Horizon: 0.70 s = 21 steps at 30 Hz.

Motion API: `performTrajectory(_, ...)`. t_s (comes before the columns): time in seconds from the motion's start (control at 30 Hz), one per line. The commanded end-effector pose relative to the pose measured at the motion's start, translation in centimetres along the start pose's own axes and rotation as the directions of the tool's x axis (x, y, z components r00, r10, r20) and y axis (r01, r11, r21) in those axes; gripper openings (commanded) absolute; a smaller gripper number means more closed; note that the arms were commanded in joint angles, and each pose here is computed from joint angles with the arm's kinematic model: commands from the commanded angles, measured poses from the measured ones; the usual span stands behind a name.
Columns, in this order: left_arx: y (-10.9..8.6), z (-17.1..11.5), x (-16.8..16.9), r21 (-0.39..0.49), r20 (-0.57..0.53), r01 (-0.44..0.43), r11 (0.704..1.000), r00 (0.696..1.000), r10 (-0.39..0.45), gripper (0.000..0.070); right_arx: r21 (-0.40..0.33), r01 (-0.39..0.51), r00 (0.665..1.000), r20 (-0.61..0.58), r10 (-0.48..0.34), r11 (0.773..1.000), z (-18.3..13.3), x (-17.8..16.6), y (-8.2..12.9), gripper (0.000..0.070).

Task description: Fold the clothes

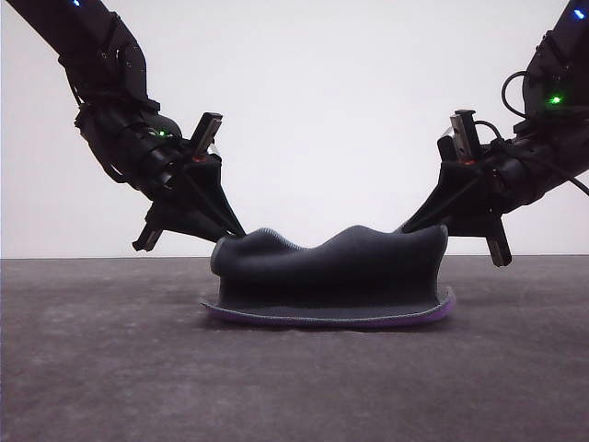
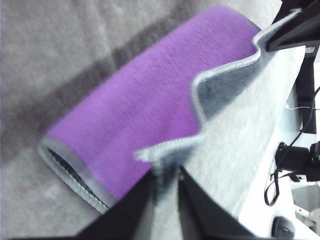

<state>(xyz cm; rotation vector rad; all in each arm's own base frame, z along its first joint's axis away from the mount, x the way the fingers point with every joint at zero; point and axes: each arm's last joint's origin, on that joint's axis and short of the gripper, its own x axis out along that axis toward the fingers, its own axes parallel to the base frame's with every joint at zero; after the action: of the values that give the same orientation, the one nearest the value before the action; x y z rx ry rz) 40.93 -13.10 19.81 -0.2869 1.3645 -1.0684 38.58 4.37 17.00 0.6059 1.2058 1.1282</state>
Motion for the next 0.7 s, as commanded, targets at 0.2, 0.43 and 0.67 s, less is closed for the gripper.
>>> performTrajectory(0.2, -0.5, 0.3, -0.1, 0.031, 0.003, 0.034, 0.999, 0.999, -0.034, 0.0281, -0.026, -0.006, 1.0, 0.001, 0.006, 1.0, 0.3, -0.3, 0.4, 0.0367)
performTrajectory(0.43, -0.5, 0.2, -0.1, 0.021, -0.006, 0.036, 0.999, 0.999, -0.036, 0.0286, -0.027, -0.006, 1.0, -0.001, 0.006, 1.0, 0.2, -0.3, 0.4, 0.039)
performTrajectory(0.67, -0.4, 0.2, -0.8, 0.003, 0.0, 0.032, 0.999, 0.999, -0.032, 0.0416, -0.076, 0.0, 1.0, 0.013, 0.001, 0.997, 0.1, -1.3, 1.0, 0.0393)
